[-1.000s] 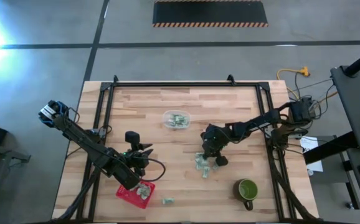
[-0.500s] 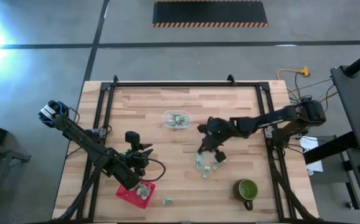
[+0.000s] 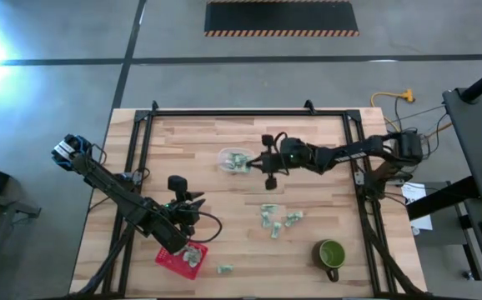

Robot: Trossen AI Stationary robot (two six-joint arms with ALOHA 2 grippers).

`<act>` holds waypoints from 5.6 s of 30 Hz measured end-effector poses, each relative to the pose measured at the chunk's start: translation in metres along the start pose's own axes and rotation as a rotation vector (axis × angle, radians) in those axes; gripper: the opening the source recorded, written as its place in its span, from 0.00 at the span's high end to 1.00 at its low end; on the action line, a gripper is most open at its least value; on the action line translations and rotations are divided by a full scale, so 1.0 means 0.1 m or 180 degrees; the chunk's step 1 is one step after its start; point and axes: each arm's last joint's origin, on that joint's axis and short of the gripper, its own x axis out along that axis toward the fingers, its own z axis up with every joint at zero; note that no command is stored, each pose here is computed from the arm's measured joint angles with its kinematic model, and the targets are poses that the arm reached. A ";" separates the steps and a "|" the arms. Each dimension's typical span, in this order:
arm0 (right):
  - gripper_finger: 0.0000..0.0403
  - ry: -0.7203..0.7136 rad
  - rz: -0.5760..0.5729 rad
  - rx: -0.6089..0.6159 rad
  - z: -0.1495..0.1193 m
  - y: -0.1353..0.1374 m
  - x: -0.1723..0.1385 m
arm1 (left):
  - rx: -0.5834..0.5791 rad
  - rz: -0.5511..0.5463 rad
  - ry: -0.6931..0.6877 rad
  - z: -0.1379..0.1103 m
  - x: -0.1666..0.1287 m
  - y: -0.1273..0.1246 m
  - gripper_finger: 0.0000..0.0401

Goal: Pick and place items into bin
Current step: Put the stevia packet into the transparent bin, then put the stevia packet into the orange bin

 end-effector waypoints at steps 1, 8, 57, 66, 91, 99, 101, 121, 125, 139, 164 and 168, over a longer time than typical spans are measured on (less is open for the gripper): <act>0.98 0.0016 -0.0040 0.0061 -0.04 -0.04 0.02 | 0.0001 0.0000 0.0001 0.00 0.00 0.00 0.78; 0.98 0.0215 -0.0182 0.0513 -0.23 -0.22 0.20 | 0.0001 0.0001 0.0001 0.00 0.00 0.00 0.78; 0.66 0.0512 0.0273 0.0458 0.39 0.15 -0.88 | -0.0214 -0.1937 -0.0372 0.47 0.12 -0.58 0.78; 0.65 0.0341 0.0199 0.0569 0.21 0.23 -1.28 | -0.0194 -0.2392 -0.0060 0.64 0.25 -1.01 0.78; 0.68 0.0089 0.0125 0.0613 0.19 0.25 -1.53 | -0.0727 -0.2589 0.0723 0.88 0.46 -1.27 0.78; 0.67 0.0089 0.0126 0.0609 0.19 0.25 -1.53 | -0.0818 -0.2611 0.0856 0.86 0.53 -1.23 0.78; 0.67 0.0089 0.0126 0.0609 0.19 0.25 -1.53 | -0.0832 -0.2611 0.0855 0.86 0.55 -1.22 0.78; 0.68 0.0092 0.0133 0.0617 0.19 0.25 -1.53 | -0.0596 -0.2966 0.1080 0.80 0.73 -1.44 0.78; 0.68 0.0101 0.0137 0.0620 0.18 0.25 -1.53 | -0.0517 -0.2932 0.1205 0.82 0.74 -1.45 0.78; 0.69 0.0112 0.0140 0.0622 0.17 0.25 -1.53 | -0.0479 -0.2894 0.1212 0.83 0.80 -1.45 0.63; 0.71 0.0122 0.0144 0.0623 0.16 0.26 -1.52 | -0.0432 -0.2967 0.1392 0.74 0.91 -1.55 0.60; 0.73 0.0122 0.0143 0.0623 0.16 0.26 -1.52 | -0.0422 -0.2953 0.1403 0.74 0.91 -1.54 0.70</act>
